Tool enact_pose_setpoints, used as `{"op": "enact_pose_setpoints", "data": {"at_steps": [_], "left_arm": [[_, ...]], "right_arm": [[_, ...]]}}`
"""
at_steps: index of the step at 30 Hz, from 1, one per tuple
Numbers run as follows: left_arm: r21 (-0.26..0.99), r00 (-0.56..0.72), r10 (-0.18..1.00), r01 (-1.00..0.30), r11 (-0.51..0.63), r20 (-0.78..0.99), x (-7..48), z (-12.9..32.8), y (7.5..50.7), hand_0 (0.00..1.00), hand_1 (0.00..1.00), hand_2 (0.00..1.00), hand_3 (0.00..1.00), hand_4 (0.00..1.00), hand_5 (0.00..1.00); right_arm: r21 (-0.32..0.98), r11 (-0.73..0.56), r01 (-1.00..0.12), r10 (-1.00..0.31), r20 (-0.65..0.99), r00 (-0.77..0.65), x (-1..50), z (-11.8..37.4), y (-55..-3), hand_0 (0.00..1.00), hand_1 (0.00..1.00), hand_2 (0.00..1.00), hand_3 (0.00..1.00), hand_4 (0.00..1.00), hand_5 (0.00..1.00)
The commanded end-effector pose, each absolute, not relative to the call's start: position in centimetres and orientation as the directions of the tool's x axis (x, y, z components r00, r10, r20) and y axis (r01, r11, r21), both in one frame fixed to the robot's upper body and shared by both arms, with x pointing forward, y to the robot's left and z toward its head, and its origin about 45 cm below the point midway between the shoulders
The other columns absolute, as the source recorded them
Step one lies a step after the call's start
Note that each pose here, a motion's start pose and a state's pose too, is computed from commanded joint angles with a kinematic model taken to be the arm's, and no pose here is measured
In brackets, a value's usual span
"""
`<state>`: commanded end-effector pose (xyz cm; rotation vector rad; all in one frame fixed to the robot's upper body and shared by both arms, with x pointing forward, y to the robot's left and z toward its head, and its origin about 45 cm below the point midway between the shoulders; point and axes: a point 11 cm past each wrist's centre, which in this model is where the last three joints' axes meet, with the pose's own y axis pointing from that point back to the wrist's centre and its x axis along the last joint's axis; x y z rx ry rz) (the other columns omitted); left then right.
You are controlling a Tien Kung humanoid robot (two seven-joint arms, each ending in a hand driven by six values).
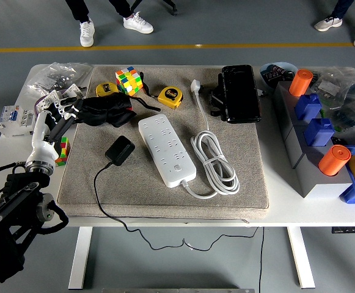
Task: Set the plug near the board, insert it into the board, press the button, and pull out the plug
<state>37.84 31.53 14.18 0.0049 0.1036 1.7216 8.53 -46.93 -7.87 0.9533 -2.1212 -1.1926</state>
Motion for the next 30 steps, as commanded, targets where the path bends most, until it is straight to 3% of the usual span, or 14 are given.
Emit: {"op": "enact_pose_setpoints", "data": {"at_steps": [30], "left_arm": [[0.053, -0.195, 0.976, -0.98, -0.19, -0.102, 37.6, 15.3, 32.7, 0.436, 0.559, 0.557, 0.569, 0.896, 0.422]], "right_arm": [[0.876, 0.367, -0.312, -0.776, 0.103, -0.623, 9.2, -7.7, -47.2, 0.587, 0.637, 0.542, 0.481, 0.738, 0.461]]}}
